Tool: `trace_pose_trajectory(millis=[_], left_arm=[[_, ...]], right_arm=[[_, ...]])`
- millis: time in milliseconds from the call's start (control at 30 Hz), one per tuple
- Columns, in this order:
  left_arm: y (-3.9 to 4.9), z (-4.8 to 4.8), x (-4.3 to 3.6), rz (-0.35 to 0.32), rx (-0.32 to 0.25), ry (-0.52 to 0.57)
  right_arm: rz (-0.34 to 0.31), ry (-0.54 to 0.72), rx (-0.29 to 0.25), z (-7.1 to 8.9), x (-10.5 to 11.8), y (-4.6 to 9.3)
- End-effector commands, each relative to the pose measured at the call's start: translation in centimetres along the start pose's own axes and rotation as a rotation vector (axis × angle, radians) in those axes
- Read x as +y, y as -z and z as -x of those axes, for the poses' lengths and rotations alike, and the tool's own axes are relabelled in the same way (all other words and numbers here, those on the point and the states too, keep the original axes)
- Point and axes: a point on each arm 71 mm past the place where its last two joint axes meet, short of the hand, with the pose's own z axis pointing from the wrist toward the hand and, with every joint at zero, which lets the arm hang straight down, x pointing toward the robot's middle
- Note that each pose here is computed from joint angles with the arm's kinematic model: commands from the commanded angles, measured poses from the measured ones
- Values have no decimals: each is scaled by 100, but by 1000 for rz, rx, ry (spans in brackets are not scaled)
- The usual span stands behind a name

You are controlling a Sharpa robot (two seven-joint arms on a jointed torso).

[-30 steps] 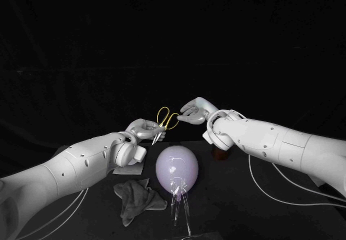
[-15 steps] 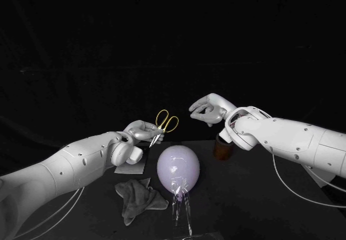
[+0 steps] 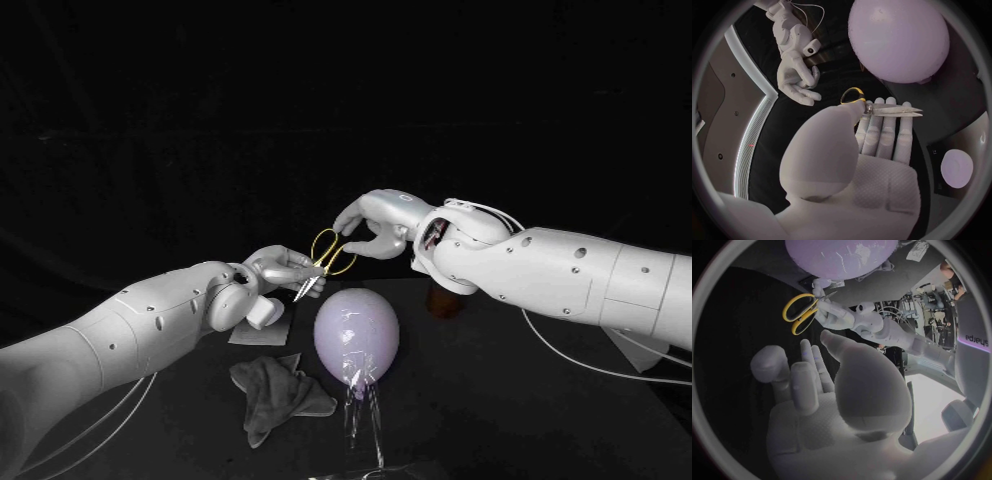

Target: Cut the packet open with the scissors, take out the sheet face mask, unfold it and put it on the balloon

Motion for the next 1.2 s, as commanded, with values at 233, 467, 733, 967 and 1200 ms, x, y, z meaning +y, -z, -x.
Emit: trace_pose_trajectory(millis=[233,467,733,967,1200], left_arm=[[-2,-51,-20,2,60,-5],[11,-44,-18,1,61,-5],[36,-35,-42,-3,67,-9],[75,-57,-137,-23,107,-34],[115,-95,-250,-48,140,-50]], right_arm=[[36,262,39,-193,176,-166],[48,299,80,-319,246,-219],[14,345,117,-375,177,-239],[-8,371,144,-411,129,-252],[-19,391,160,-447,122,-271]])
